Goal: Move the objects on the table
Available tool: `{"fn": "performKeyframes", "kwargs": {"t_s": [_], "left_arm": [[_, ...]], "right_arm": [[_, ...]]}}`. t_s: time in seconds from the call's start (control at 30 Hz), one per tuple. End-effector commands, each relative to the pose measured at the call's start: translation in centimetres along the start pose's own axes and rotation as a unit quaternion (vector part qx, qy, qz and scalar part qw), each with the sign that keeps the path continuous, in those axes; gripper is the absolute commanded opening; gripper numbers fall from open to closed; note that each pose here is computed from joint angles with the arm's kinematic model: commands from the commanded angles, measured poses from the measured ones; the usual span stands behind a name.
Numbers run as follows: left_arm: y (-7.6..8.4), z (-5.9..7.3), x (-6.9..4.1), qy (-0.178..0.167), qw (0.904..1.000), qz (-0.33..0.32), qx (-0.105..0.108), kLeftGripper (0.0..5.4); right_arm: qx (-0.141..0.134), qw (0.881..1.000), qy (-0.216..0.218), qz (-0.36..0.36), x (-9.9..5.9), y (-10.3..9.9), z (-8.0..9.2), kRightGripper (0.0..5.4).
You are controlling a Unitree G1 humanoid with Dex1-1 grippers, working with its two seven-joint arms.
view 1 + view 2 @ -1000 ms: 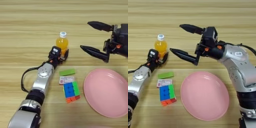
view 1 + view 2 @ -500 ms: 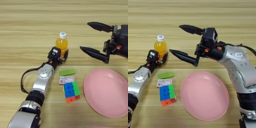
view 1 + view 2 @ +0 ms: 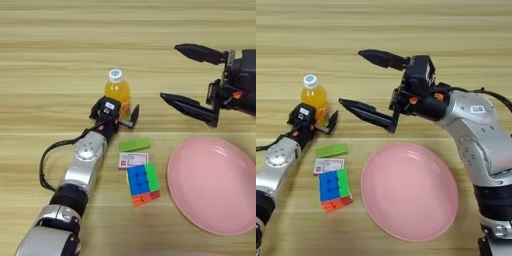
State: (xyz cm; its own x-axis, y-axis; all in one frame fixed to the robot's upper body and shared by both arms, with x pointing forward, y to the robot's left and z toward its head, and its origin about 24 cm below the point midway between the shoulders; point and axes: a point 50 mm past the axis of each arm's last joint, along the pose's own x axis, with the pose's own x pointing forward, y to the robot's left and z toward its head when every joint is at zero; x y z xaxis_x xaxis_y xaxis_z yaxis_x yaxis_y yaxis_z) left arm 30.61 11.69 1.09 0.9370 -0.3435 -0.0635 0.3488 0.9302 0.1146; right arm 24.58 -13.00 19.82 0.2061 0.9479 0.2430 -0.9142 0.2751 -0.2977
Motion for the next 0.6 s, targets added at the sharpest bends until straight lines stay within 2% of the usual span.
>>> {"fn": "performKeyframes", "kwargs": {"t_s": [0.03,0.2,0.37,0.47,0.6], "left_arm": [[0.0,0.1,-0.2,-0.007,0.9999,0.002,0.009,5.39],[-0.1,0.7,-0.6,-0.028,0.9995,-0.003,0.014,5.39],[0.2,1.1,-1.6,-0.046,0.9987,0.004,0.021,5.39],[0.2,2.1,-2.5,-0.079,0.9965,0.0,0.029,5.39],[0.3,4.0,-3.5,-0.13,0.9908,0.0,0.037,5.39]], "right_arm": [[-0.007,1.0,-0.003,0.005,0.1,0.1,0.2,5.4],[-0.007,1.0,-0.004,0.004,0.0,0.1,0.2,5.4],[-0.007,1.0,-0.004,0.003,0.0,0.1,0.1,5.4],[-0.007,1.0,-0.006,0.003,0.0,0.1,0.1,5.4],[-0.006,1.0,-0.007,0.001,0.1,0.0,-0.1,5.4]]}}
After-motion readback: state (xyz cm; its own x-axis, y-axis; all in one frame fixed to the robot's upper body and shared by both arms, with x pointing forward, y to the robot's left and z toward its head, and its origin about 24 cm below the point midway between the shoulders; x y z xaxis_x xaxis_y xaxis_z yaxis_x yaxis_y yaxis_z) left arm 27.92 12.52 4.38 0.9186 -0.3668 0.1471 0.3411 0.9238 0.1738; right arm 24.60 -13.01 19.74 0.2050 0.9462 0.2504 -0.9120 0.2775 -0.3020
